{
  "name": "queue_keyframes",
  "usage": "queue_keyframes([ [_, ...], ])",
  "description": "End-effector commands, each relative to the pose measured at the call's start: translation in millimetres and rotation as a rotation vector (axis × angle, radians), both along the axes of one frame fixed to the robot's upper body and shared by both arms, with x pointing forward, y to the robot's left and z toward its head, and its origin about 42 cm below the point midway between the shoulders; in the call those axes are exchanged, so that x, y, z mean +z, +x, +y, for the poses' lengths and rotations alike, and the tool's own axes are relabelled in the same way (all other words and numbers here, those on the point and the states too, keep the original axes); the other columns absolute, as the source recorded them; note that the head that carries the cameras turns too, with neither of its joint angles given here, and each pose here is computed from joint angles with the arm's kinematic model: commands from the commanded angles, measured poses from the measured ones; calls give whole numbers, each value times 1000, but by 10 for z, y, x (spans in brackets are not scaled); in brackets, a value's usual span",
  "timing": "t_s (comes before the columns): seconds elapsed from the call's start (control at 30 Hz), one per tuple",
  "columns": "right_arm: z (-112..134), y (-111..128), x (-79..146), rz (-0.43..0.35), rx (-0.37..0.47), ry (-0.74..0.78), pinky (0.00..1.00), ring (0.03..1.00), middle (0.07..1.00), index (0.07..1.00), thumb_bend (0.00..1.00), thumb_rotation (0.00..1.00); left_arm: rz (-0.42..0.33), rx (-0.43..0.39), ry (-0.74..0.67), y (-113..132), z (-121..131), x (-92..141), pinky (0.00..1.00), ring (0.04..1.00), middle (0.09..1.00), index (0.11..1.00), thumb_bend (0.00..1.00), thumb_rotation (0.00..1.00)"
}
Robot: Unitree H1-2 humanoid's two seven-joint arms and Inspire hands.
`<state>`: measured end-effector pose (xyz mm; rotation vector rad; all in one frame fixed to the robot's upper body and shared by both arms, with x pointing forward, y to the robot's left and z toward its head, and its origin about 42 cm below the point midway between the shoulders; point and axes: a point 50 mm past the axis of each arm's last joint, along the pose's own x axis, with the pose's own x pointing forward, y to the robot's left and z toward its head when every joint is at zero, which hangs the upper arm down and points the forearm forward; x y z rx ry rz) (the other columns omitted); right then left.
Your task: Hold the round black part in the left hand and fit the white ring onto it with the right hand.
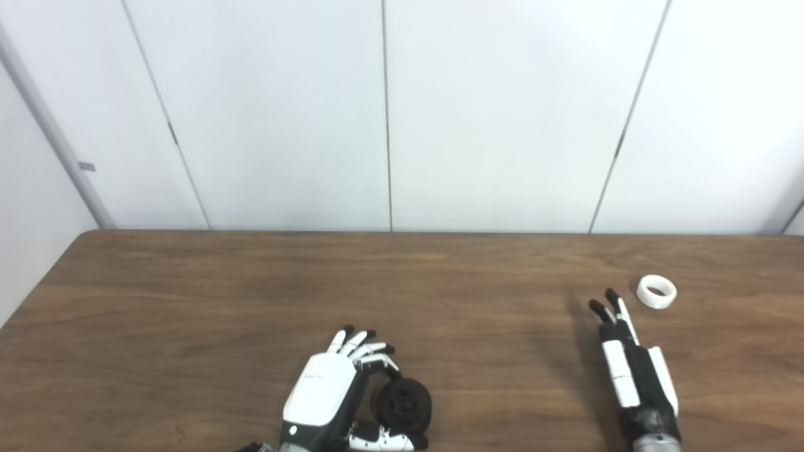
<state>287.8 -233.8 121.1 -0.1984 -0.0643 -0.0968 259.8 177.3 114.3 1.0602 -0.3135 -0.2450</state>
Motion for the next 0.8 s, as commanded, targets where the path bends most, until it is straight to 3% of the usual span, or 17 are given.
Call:
queue_keyframes([
  [0.0,60,-2,86,-14,8,-5,1000,990,936,1000,622,1000,25,-26,48,-88,2,-82,1000,920,807,482,525,54],
  [0.5,27,-87,222,8,5,-35,999,983,941,1000,586,1000,79,-28,65,-232,19,-278,1000,911,798,483,524,52],
  [0.77,-24,-91,236,11,-4,-64,947,952,928,999,558,1000,82,-21,83,-238,31,-326,1000,907,797,483,524,52],
])
